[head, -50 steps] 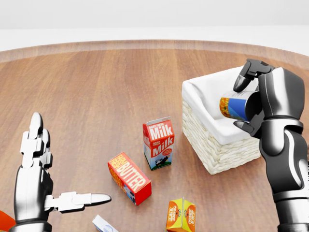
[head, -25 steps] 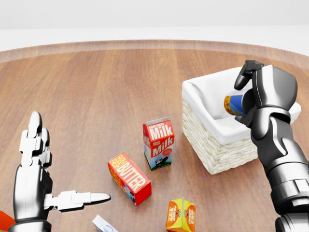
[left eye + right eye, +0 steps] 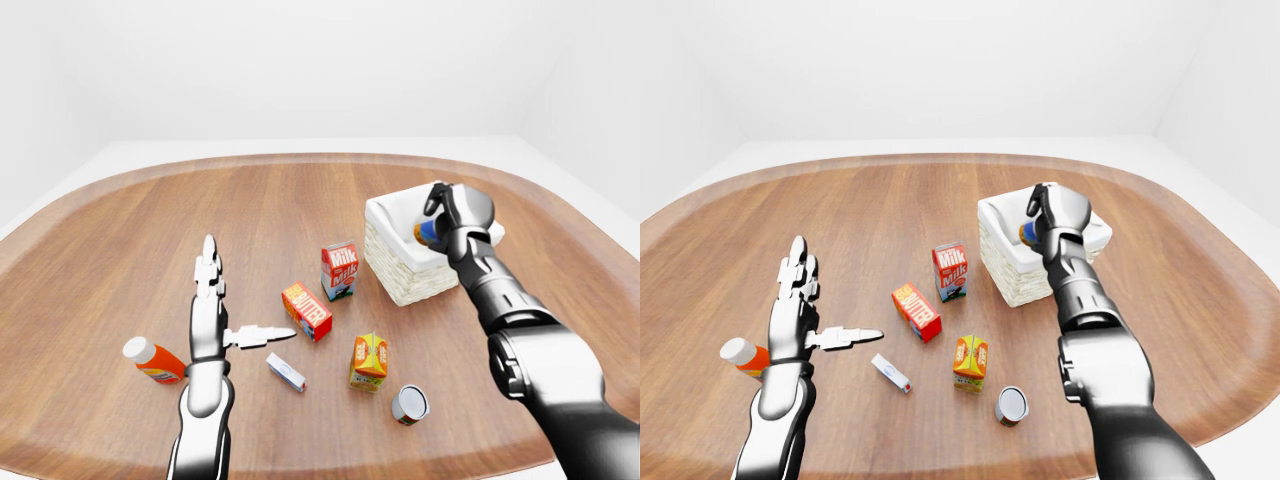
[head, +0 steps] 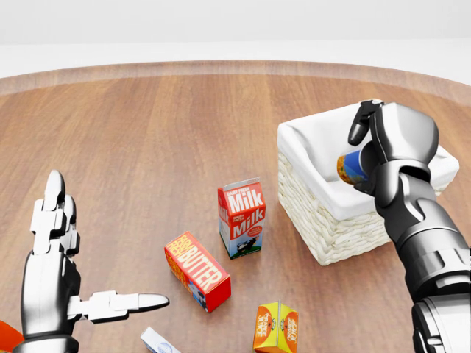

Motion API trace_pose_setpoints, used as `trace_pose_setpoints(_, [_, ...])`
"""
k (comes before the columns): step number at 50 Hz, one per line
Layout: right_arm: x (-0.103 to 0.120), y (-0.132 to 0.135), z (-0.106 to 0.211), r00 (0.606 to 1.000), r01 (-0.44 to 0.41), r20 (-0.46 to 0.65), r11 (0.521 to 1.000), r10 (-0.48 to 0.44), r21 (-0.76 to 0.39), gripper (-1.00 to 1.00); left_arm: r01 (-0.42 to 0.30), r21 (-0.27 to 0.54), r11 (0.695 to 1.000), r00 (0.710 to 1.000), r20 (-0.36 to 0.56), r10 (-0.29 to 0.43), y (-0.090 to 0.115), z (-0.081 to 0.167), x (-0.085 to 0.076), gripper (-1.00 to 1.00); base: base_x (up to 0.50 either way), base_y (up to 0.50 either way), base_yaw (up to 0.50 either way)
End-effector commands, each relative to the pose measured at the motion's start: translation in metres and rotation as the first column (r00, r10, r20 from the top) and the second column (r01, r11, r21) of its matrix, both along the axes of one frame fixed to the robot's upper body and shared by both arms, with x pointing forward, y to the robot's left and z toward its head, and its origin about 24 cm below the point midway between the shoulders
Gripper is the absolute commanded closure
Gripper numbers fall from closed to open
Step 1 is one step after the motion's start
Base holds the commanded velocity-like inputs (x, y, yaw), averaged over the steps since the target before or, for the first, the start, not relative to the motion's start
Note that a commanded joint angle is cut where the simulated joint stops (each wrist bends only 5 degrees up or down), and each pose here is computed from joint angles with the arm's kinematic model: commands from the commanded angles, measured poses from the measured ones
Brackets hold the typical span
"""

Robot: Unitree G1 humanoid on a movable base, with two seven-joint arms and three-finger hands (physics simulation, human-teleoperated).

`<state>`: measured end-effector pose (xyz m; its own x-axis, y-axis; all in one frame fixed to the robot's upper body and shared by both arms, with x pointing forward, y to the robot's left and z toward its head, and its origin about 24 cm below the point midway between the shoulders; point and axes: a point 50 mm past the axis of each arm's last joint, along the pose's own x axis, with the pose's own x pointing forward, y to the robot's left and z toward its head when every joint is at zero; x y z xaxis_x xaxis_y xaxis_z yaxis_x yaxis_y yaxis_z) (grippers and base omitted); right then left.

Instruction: Pick up the alphabet soup and the tomato sauce, and put them in the basket.

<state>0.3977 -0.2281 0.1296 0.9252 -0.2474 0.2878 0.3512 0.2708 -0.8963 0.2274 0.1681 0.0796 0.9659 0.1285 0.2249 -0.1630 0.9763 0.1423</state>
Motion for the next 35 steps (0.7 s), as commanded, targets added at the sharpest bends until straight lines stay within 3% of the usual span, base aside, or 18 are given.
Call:
trace_pose_setpoints(1, [0.008, 0.01, 0.023, 0.998, -0.029, 0.057, 0.999, 0.031, -0.026, 1.0, -0.003, 0.0, 1.0, 1.0, 0.001, 0.003, 0.0, 0.0, 0.0, -1.0, 0.0, 0.0, 0.0])
trace_pose_setpoints(35, [0.016, 0.031, 0.029, 0.997, -0.079, 0.009, 0.988, 0.081, -0.135, 1.0, -0.005, -0.004, 1.0, 1.0, -0.001, 0.005, 0.001, 0.0, 0.0, -1.0, 0.0, 0.0, 0.0])
